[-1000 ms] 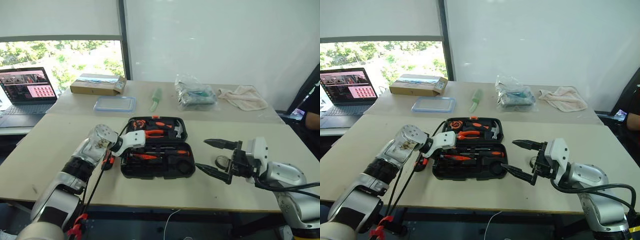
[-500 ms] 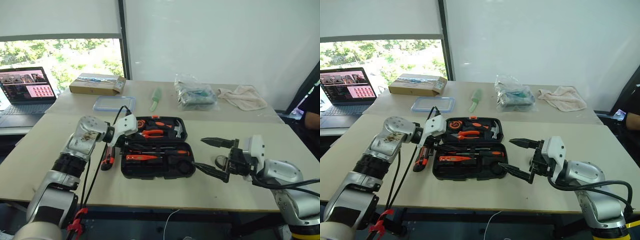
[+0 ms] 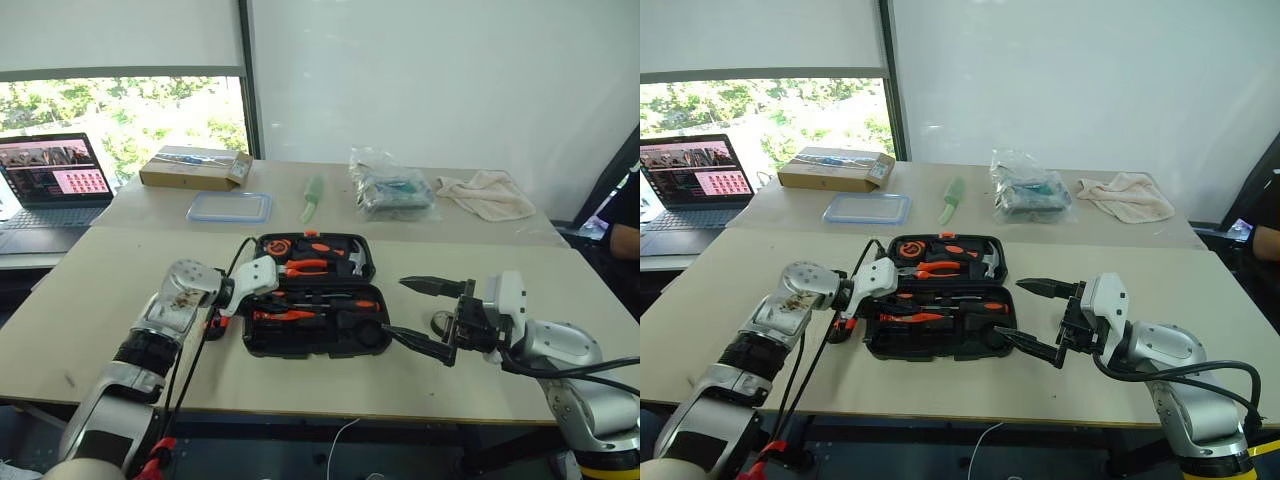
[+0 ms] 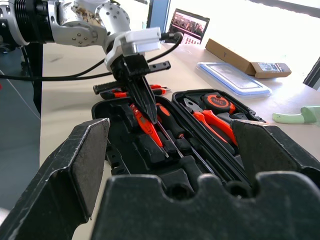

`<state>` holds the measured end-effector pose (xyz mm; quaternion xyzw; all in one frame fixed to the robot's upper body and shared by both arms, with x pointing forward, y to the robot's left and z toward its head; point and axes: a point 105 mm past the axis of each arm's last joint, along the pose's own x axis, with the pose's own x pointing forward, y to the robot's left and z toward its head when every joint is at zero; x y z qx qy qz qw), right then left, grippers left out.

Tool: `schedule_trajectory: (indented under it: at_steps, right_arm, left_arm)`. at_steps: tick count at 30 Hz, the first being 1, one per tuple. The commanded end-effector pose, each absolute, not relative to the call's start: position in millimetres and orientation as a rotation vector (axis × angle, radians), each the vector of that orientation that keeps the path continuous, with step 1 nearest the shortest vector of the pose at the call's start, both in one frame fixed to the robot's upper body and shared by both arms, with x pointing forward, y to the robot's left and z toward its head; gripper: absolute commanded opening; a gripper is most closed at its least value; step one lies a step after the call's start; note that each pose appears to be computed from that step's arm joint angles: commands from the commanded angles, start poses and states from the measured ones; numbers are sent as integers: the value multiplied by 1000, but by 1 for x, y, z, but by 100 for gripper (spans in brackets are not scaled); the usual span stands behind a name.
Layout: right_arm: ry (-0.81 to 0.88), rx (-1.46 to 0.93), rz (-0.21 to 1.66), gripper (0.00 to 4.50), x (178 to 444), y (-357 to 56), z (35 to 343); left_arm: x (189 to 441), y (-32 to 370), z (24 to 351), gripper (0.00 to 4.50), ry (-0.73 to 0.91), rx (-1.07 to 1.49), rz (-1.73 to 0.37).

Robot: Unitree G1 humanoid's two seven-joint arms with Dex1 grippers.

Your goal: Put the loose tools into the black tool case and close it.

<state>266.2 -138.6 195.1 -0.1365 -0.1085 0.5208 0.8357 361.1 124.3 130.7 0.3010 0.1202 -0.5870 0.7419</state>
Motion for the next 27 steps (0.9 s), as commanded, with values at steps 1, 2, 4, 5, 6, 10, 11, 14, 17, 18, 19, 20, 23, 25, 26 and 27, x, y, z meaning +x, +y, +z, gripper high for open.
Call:
schedule_trajectory:
  at_steps: [1, 2, 4, 5, 6, 10, 11, 14, 17, 18, 19, 20, 23, 25, 26, 27]
  right_arm:
    - [-262, -285, 1099, 450, 264, -137, 203]
    - [-263, -285, 1098, 450, 265, -138, 203]
    - [-263, -284, 1096, 450, 265, -138, 203]
    - [-264, -284, 1095, 450, 265, -138, 203]
    - [-265, -283, 1094, 450, 265, -138, 203]
    - [-268, -282, 1089, 450, 265, -138, 203]
    - [-268, -282, 1087, 450, 266, -139, 203]
    - [-271, -285, 1075, 450, 265, -141, 203]
    - [-281, -282, 1050, 450, 265, -146, 202]
    - [-282, -278, 1045, 450, 265, -147, 202]
    - [-287, -280, 1039, 450, 264, -149, 201]
    - [-289, -271, 1039, 450, 264, -150, 201]
    - [-293, -267, 1044, 450, 260, -151, 199]
    - [-294, -258, 1055, 450, 257, -152, 196]
    - [-294, -264, 1067, 450, 254, -151, 193]
    - [-297, -275, 1074, 450, 252, -151, 191]
  left_arm:
    - [361, 131, 124, 2, 309, 710, -1275]
    - [360, 133, 122, 2, 318, 716, -1272]
    - [360, 133, 119, 2, 335, 713, -1275]
    - [360, 134, 116, 2, 353, 710, -1264]
    - [360, 134, 113, 2, 369, 712, -1266]
    - [353, 130, 107, 2, 389, 716, -1294]
    - [351, 129, 106, 2, 385, 718, -1300]
    - [350, 131, 112, 2, 343, 700, -1282]
    - [355, 140, 140, 2, 159, 606, -1199]
    - [358, 148, 151, 2, 92, 563, -1146]
    - [355, 161, 155, 2, 84, 517, -1114]
    - [353, 173, 161, 2, 51, 487, -1083]
    - [339, 207, 169, 52, 0, 401, -996]
    - [321, 249, 160, 110, 20, 384, -872]
    - [307, 278, 150, 144, 60, 373, -778]
    - [295, 302, 144, 181, 88, 358, -688]
